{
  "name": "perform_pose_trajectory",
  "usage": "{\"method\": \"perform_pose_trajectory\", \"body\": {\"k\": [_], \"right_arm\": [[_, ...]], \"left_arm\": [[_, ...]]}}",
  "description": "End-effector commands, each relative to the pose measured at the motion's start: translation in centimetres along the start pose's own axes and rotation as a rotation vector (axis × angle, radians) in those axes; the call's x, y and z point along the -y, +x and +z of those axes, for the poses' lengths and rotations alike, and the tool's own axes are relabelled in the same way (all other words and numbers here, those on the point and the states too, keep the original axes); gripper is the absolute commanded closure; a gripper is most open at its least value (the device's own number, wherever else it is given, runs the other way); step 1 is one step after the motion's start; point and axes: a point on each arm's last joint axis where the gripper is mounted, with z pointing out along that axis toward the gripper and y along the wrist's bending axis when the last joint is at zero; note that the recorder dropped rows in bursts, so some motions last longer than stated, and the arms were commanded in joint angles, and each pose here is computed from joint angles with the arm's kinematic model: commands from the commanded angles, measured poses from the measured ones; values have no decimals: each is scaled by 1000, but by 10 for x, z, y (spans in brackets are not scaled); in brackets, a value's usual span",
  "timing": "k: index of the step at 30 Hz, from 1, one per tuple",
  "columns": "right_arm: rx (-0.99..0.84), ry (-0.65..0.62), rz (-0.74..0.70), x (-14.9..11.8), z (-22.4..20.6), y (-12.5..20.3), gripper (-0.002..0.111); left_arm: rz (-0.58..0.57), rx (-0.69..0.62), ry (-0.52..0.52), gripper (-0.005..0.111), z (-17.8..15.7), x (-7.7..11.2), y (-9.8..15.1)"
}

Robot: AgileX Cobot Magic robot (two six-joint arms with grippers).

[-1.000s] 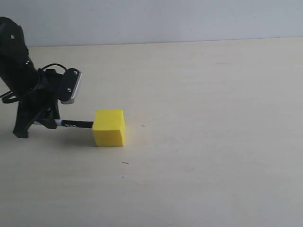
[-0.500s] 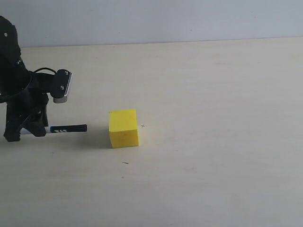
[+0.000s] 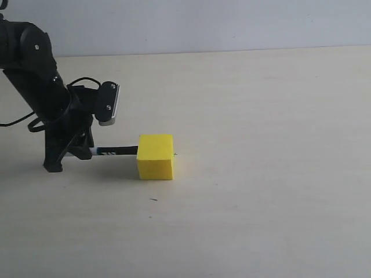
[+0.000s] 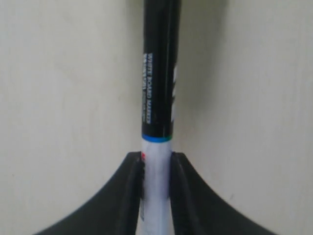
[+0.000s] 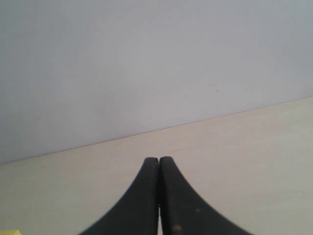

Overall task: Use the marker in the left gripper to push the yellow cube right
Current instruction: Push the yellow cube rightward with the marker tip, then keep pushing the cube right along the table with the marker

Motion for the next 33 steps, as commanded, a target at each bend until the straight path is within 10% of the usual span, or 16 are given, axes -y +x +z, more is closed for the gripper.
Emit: {"method": "perform_pose_trajectory", "body": {"k": [1, 33], "right_arm": [[8, 5, -5, 1, 0, 1, 108], [8, 5, -5, 1, 0, 1, 108]], "left_arm": [[13, 20, -23, 107, -2, 0, -12], [-19, -49, -12, 107, -10, -3, 9]]}}
